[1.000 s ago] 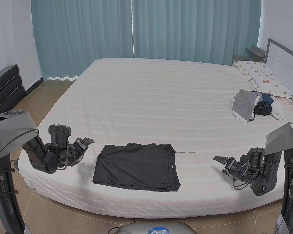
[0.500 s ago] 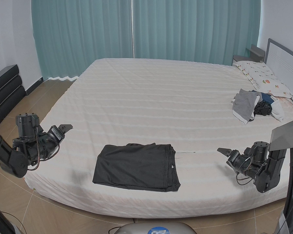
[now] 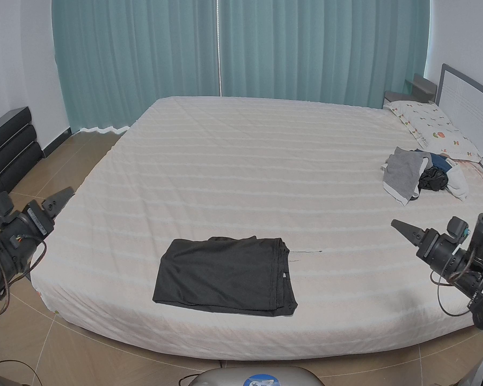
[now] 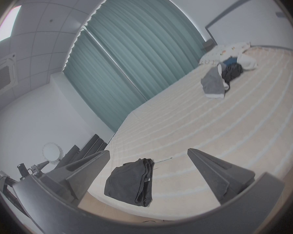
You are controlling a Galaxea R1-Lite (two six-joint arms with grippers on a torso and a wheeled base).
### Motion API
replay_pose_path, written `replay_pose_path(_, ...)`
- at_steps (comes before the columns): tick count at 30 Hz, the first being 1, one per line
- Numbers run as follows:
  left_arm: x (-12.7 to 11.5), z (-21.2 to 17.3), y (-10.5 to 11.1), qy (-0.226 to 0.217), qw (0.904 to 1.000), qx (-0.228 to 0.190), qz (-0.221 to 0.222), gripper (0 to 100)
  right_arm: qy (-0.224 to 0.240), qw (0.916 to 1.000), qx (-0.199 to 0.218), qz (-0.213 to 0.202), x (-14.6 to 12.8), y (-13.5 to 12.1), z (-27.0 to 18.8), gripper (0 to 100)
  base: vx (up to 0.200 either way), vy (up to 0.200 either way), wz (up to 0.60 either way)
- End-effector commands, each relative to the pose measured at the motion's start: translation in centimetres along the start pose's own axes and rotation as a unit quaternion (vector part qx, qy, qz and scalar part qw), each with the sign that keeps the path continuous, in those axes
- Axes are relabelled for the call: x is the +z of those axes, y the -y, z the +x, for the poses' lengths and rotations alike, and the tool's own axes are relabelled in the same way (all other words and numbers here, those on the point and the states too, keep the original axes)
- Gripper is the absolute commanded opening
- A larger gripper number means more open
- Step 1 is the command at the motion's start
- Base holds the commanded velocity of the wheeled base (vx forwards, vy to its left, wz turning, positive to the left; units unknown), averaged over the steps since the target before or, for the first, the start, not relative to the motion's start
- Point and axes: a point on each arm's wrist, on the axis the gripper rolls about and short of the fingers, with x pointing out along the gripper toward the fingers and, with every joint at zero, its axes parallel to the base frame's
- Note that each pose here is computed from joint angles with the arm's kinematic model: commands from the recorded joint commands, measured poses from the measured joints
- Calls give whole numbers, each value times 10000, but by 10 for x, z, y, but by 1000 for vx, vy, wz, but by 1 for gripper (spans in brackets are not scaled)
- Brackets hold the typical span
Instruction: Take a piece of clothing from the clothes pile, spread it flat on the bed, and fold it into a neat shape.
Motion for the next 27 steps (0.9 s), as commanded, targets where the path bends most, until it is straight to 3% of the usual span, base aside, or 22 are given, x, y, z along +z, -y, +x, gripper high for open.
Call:
replay_pose_path(1,-3,-109,7,974,9896,-508,934,100,909,9906,262,-991,11,-36,-111,100,0,0,0)
replay_pose_path(6,-18,-146,3,764,9865,-701,1265,100,942,9781,241,-1841,1,-44,-160,100,0,0,0)
replay_pose_path(10,-30,-161,-2,715,9826,-777,1530,100,904,9741,276,-2054,-6,-48,-190,100,0,0,0)
replay_pose_path(13,-44,-175,-9,734,9765,-807,1860,100,690,9719,69,-2250,-24,-47,-227,100,0,0,0)
replay_pose_path(16,-53,-182,-13,864,9718,-848,2025,100,691,9649,91,-2531,-41,-43,-252,100,0,0,0)
replay_pose_path(23,-74,-199,-24,1083,9600,-1056,2356,100,1055,9480,-233,-2992,-54,-43,-265,100,0,0,0)
replay_pose_path(27,-85,-203,-32,926,9560,-1128,2546,100,937,9460,-443,-3070,-59,-36,-260,100,0,0,0)
